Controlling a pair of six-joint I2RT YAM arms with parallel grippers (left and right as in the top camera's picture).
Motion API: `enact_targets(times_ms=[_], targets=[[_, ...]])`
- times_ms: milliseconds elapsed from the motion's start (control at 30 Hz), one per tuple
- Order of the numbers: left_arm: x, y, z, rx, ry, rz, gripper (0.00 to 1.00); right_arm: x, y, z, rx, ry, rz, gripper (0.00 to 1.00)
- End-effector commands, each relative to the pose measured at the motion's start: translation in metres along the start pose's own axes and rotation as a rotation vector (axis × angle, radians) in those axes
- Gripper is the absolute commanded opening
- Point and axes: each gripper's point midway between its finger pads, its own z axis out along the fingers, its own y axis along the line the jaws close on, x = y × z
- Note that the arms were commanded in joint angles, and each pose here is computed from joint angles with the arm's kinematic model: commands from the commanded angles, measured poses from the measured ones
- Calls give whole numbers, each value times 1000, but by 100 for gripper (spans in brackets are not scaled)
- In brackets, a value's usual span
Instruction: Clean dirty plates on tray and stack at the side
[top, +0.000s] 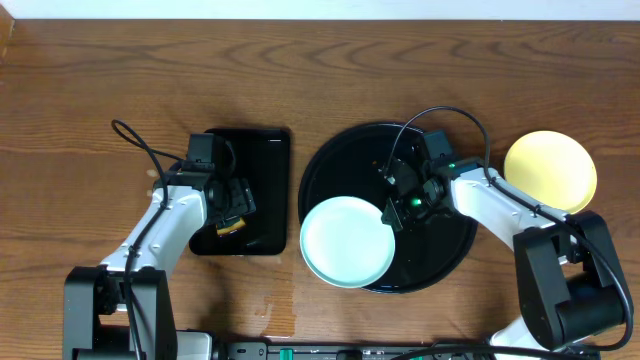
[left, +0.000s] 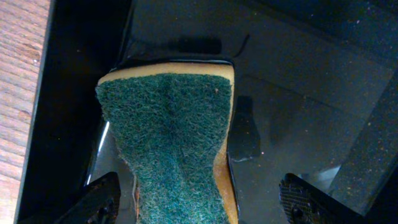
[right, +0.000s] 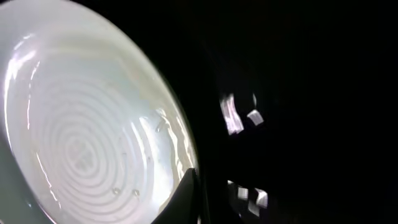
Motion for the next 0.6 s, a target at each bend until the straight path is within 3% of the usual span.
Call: enact_targets(times_ms=[0,100,367,567], targets=[[2,2,1,-5,8,8,83,-16,4,-11,-16,-62,-1,1],[2,2,1,-5,8,8,82,-29,7,-29,23,-136,-36,1],[2,2,1,-5,8,8,83,-48,-14,-102,346,-339,-74,1],[2,2,1,-5,8,8,83,-38,-1,-106,301,-324,-84,1]])
